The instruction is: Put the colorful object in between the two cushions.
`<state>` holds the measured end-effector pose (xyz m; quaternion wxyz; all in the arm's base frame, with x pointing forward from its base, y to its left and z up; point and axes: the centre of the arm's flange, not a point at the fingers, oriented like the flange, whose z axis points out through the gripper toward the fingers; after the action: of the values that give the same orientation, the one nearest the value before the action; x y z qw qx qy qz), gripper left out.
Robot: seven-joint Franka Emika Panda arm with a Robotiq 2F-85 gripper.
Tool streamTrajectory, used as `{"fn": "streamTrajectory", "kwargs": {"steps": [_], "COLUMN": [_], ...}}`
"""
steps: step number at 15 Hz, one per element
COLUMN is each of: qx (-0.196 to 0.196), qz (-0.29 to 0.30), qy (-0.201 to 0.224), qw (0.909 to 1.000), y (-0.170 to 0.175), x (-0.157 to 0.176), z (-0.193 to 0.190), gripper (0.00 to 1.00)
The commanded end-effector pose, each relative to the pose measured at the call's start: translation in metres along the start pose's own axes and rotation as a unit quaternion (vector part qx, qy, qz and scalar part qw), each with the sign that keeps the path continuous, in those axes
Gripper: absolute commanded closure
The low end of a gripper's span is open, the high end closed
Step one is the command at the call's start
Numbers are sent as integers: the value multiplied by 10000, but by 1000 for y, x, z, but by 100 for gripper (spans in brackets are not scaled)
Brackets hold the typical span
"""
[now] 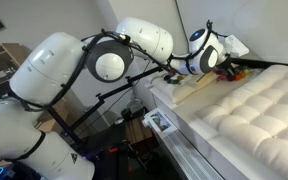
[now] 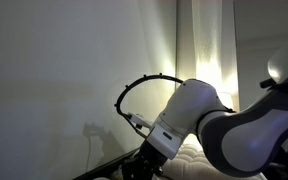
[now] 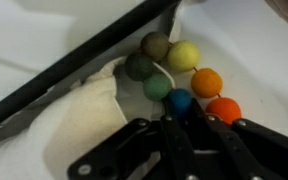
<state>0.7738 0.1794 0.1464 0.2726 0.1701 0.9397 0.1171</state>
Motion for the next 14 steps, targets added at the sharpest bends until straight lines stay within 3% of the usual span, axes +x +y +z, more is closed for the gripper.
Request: {"fn": "streamTrajectory", "kwargs": {"steps": [1,9,14], "qx": [6,-204,-432], "qz": [-200,-1024,-830], "qy": [-171,-1058,-1599], "qw": [9997,9889,9827], "y": [13,66,88], "x": [0,27,32], "z": [-10,-50,-87], "gripper": [95,95,95]}}
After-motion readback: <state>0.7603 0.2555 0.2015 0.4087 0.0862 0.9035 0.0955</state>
